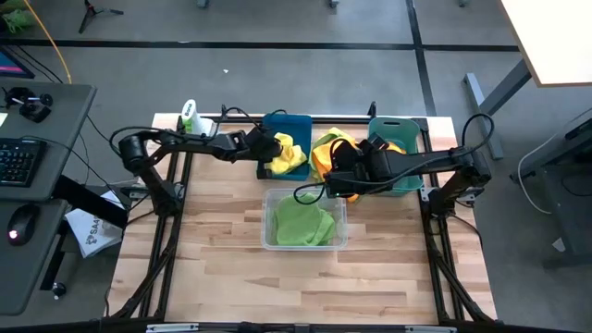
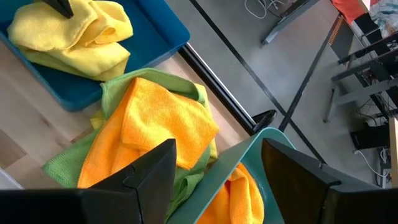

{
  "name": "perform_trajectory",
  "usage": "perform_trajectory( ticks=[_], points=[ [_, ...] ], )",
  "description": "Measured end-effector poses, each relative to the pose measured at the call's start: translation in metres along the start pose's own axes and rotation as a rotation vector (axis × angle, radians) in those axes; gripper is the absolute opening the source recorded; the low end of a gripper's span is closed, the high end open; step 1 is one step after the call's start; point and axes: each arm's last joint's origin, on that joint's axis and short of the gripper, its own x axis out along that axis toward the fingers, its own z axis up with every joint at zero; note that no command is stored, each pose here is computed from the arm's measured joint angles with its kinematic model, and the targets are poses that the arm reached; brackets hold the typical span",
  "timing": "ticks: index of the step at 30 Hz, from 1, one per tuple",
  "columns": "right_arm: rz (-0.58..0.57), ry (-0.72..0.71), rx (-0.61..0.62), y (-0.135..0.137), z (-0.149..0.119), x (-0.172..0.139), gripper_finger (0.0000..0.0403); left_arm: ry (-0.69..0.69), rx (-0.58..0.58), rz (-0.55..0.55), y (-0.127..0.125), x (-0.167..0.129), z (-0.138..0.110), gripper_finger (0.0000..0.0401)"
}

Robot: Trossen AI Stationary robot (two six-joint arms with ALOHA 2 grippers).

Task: Sort microfiber towel by color & place in baskets
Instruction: Put the bottom yellow towel into the blue bin, then put the orange towel into the green bin

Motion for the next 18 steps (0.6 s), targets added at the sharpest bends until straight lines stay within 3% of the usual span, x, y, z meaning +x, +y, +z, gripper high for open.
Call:
perform_trajectory(
  ticks=[7, 13, 16, 18],
  points=[
    [-0.023, -0.017, 0.008, -0.002, 0.002, 0.002, 0.0232, -0.121, 0.009, 0.113, 0.014, -0.043, 0.016, 0.0],
    [-0.063, 0.014, 0.051, -0.014, 0.012, 0.02, 0.0232, -0.293, -0.075, 0.255, 0.027, -0.112, 0.026, 0.0],
    [-0.085, 0.062, 0.075, -0.032, 0.025, 0.045, 0.0232, -0.425, -0.166, 0.227, 0.024, -0.15, 0.027, 0.0001],
    [-0.063, 0.115, 0.127, -0.049, 0.035, 0.068, 0.0232, -0.527, -0.229, 0.13, 0.018, -0.173, 0.027, 0.0001]
  ],
)
